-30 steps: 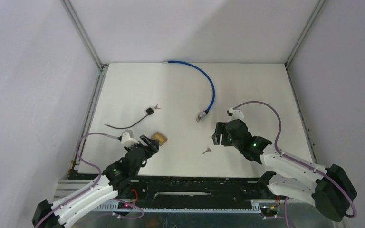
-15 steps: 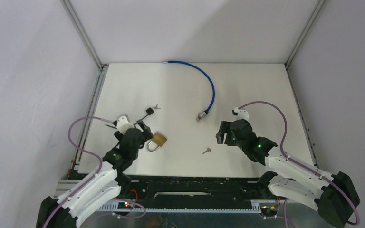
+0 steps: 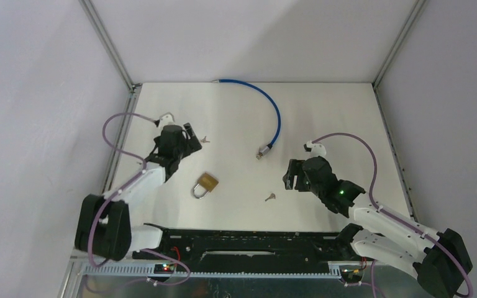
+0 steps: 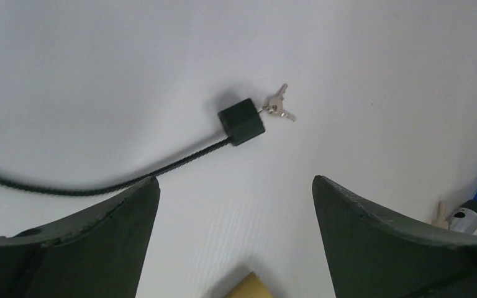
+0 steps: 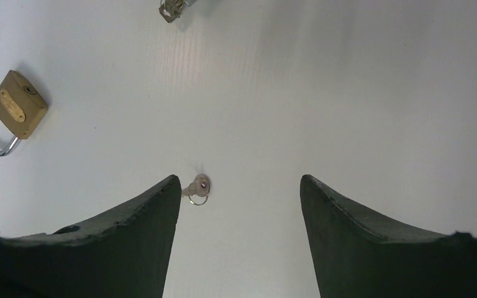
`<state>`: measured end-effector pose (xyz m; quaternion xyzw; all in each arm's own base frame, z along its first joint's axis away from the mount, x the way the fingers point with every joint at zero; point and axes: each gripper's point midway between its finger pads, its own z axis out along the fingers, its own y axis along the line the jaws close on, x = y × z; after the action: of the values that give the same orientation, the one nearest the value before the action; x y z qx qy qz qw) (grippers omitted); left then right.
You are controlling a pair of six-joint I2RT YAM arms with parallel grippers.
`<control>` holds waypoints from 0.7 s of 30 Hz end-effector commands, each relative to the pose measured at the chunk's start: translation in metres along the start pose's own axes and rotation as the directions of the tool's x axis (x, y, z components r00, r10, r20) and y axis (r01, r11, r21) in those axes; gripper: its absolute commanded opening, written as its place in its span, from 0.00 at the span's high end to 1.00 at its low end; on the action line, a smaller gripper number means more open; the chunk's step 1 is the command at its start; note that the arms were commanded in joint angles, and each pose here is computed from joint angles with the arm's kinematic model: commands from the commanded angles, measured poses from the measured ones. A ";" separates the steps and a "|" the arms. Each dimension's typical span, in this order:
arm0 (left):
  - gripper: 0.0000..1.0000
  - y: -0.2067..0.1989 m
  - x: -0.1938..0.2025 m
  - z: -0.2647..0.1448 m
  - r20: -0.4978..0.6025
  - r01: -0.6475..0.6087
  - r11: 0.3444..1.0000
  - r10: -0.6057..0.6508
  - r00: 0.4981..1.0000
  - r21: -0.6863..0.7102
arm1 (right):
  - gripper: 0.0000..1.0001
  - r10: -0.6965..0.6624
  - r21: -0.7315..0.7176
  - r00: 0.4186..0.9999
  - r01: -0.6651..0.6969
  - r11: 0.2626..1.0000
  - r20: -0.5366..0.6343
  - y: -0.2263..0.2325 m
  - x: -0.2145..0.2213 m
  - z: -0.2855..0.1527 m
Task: Lock with the key
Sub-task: Place the lock at the center of the board.
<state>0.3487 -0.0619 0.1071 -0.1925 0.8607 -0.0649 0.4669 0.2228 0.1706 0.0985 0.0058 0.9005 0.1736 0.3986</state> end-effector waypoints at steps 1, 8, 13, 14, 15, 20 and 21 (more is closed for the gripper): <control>0.05 -0.025 -0.021 0.027 -0.014 -0.027 0.998 0.028 1.000 0.057 | 0.28 -0.017 -0.018 1.000 0.017 1.000 0.024 0.003 -0.009 -0.005; 0.19 -0.041 -0.011 0.076 -0.140 -0.102 0.993 0.109 0.984 0.056 | 0.28 -0.026 -0.020 0.999 0.027 0.999 0.042 0.001 -0.013 -0.011; 0.34 -0.029 0.011 0.090 -0.205 -0.094 0.996 0.093 0.974 0.003 | 0.28 -0.028 -0.005 0.998 0.028 1.000 0.062 -0.003 -0.017 -0.014; 0.34 -0.027 0.011 0.091 -0.212 -0.087 0.996 0.083 0.974 -0.010 | 0.28 -0.029 -0.003 0.998 0.029 1.000 0.063 -0.004 -0.017 -0.015; 0.35 -0.027 0.009 0.091 -0.214 -0.077 0.997 0.070 0.974 -0.023 | 0.28 -0.030 -0.003 0.998 0.030 1.000 0.064 -0.004 -0.017 -0.015; 0.32 -0.013 0.010 0.092 -0.267 -0.028 0.991 -0.008 0.964 -0.133 | 0.28 -0.039 0.000 0.997 0.039 0.999 0.066 -0.005 -0.018 -0.015; 0.32 -0.011 0.012 0.093 -0.277 -0.020 0.990 -0.021 0.961 -0.143 | 0.28 -0.039 -0.001 0.997 0.039 0.999 0.067 -0.005 -0.018 -0.015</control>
<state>0.4073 -0.0811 0.0343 -0.1691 0.9290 -0.0370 0.3270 0.2198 0.1625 0.1104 -0.0081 0.8930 0.1736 0.4151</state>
